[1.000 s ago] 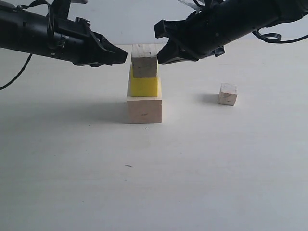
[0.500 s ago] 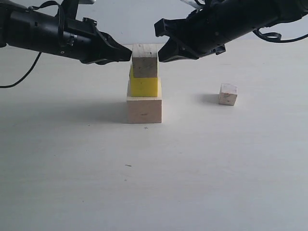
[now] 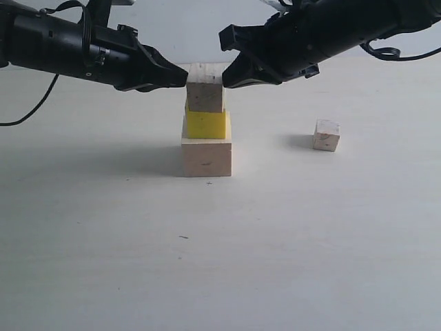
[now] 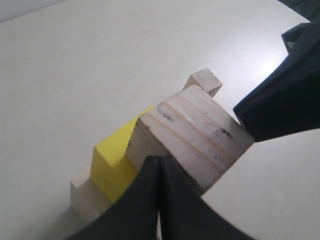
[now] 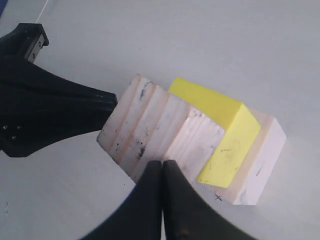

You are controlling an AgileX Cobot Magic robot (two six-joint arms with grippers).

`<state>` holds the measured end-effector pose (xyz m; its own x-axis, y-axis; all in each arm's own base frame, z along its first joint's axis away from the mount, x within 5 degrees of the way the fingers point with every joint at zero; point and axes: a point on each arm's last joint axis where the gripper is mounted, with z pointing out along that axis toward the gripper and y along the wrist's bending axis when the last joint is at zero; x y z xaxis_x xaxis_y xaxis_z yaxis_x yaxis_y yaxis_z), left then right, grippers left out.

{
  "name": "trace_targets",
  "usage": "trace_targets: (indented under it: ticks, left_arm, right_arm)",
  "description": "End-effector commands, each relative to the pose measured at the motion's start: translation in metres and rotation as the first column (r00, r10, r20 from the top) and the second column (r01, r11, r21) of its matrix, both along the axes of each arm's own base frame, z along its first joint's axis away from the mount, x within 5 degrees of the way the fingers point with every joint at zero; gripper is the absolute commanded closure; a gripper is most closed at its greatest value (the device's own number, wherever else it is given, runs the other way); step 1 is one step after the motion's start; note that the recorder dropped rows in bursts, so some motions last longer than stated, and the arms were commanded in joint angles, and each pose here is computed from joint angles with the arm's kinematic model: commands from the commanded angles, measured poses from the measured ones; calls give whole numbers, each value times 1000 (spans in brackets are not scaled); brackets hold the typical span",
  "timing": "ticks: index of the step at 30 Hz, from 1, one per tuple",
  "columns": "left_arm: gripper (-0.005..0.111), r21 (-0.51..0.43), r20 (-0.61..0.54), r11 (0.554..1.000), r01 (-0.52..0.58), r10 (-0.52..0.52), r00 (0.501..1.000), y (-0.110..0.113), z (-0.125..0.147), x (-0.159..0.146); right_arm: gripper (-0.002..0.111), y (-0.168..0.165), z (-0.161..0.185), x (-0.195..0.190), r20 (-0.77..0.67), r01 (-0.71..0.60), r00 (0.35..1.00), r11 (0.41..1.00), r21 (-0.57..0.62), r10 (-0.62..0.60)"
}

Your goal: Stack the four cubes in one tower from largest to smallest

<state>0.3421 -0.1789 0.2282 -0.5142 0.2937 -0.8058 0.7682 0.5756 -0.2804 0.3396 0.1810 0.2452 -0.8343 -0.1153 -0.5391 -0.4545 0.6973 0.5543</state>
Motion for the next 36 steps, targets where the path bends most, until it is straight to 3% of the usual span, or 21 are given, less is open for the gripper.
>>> trace_targets:
  ticks: [1,7,13,25,36]
  left_arm:
    - [107,-5,7,1000,-2,2,1000,0,1,2]
    - [107,-1,9,1000,-4,4,1000,0,1,2]
    - [107,1,10,1000,-3,3,1000,0,1,2]
    - [107,4,11,1000,-1,1,1000,1,1,2]
    - [107,7,4,1000,-1,1,1000,0,-2,3]
  right_arm:
    - [108,-1,2,3,21,10,1000,1000,8,-10]
    - [108,-2,1,3,27,15,1000,1000,-8,-15]
    - [108,-9,-5,5,12,65,998,993,-94,-65]
    - [108,1,-20,9,-37,25,999,1000,-13,-25]
    - [108,0,-21,14,-2,53,999,998,-19,-53]
